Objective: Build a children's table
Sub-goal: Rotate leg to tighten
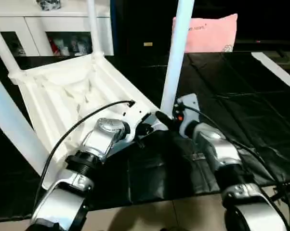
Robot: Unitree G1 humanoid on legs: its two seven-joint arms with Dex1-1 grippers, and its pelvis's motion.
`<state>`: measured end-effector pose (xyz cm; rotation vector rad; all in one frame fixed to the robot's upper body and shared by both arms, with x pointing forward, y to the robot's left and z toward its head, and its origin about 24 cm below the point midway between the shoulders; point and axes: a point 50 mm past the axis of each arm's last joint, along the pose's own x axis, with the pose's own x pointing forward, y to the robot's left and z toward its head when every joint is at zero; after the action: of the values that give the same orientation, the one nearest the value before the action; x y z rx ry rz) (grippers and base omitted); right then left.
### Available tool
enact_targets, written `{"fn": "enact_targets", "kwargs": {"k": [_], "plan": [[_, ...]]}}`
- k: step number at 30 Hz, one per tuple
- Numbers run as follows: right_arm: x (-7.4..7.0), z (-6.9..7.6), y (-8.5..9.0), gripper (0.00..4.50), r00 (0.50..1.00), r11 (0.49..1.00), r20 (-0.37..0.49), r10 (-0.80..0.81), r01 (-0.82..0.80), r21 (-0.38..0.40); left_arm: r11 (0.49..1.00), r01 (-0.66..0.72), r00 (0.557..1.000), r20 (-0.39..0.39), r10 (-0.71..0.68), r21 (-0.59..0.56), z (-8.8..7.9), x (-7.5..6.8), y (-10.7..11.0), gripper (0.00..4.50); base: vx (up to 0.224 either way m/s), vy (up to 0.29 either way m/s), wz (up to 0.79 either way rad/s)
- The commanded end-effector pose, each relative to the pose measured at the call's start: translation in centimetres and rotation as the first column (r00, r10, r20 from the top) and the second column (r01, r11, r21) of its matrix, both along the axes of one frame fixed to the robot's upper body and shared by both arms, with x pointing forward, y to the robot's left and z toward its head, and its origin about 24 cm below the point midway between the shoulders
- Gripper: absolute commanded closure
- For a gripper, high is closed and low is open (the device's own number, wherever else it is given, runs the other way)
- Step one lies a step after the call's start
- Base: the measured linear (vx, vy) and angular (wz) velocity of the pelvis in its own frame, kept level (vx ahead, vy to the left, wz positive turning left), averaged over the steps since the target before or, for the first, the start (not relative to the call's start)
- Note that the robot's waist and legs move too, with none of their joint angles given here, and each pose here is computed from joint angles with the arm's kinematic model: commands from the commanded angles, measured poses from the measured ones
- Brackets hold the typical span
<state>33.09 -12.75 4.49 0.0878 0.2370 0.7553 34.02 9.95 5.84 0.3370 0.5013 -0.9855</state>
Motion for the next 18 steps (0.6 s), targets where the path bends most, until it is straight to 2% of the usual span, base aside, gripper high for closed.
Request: {"fn": "enact_targets", "kwargs": {"k": [1, 4, 6, 7, 8, 9, 11, 15, 16, 18], "plan": [[-0.5, 0.4, 0.1, 0.62, 0.995, 0.995, 0.026, 0.1, -0.1, 0.024, 1.0, 0.026, 1.0, 0.002, -0.026, 0.007, 0.0, -0.2, 0.8, 4.5, 0.0, 0.0, 0.0], [-1.1, 1.1, -1.1, 0.43, 0.979, 0.981, 0.063, 0.192, -0.193, 0.005, 0.995, 0.1, 0.995, -0.003, -0.1, 0.01, 0.0, -0.6, 2.1, 4.5, 0.0, 0.0, 0.0], [-1.4, 1.2, -1.7, 0.09, 0.965, 0.968, 0.072, 0.251, -0.25, -0.029, 0.986, 0.164, 0.986, 0.005, -0.164, 0.01, 0.0, -1.0, 2.8, 4.5, 0.0, 0.0, 0.0], [-1.5, 1.3, -2.0, 0.09, 0.956, 0.958, 0.074, 0.285, -0.282, -0.048, 0.981, 0.191, 0.981, -0.016, -0.191, 0.018, -0.2, -1.3, 3.3, 4.5, 0.0, 0.0, 0.0], [-1.7, 1.4, -2.3, 0.03, 0.937, 0.939, 0.077, 0.341, -0.335, -0.081, 0.959, 0.279, 0.96, -0.029, -0.278, 0.047, -0.4, -1.9, 4.3, 4.5, 0.0, 0.0, 0.0], [-1.7, 1.5, -2.3, 0.03, 0.936, 0.938, 0.077, 0.343, -0.337, -0.082, 0.958, 0.283, 0.959, -0.03, -0.281, 0.048, -0.4, -2.0, 4.3, 4.5, 0.0, 0.0, 0.0], [-1.9, 1.7, -2.2, 0.03, 0.904, 0.905, 0.08, 0.42, -0.411, -0.11, 0.931, 0.359, 0.932, -0.069, -0.355, 0.06, -0.3, -2.8, 5.6, 4.5, 0.0, 0.0, 0.0], [-2.1, 1.7, -1.8, 0.03, 0.871, 0.872, 0.074, 0.485, -0.476, -0.111, 0.917, 0.392, 0.918, -0.087, -0.386, 0.068, -0.2, -3.1, 6.4, 4.5, 0.0, 0.0, 0.0], [-2.3, 1.6, -1.2, 0.03, 0.836, 0.837, 0.064, 0.545, -0.538, -0.101, 0.894, 0.444, 0.893, -0.117, -0.435, 0.064, -0.1, -3.6, 6.8, 4.5, 0.0, 0.0, 0.0], [-2.4, 1.5, -0.7, 0.03, 0.806, 0.807, 0.054, 0.589, -0.583, -0.093, 0.875, 0.481, 0.872, -0.134, -0.471, 0.056, 0.0, -4.0, 6.9, 4.5, 0.0, 0.0, 0.0]]}}
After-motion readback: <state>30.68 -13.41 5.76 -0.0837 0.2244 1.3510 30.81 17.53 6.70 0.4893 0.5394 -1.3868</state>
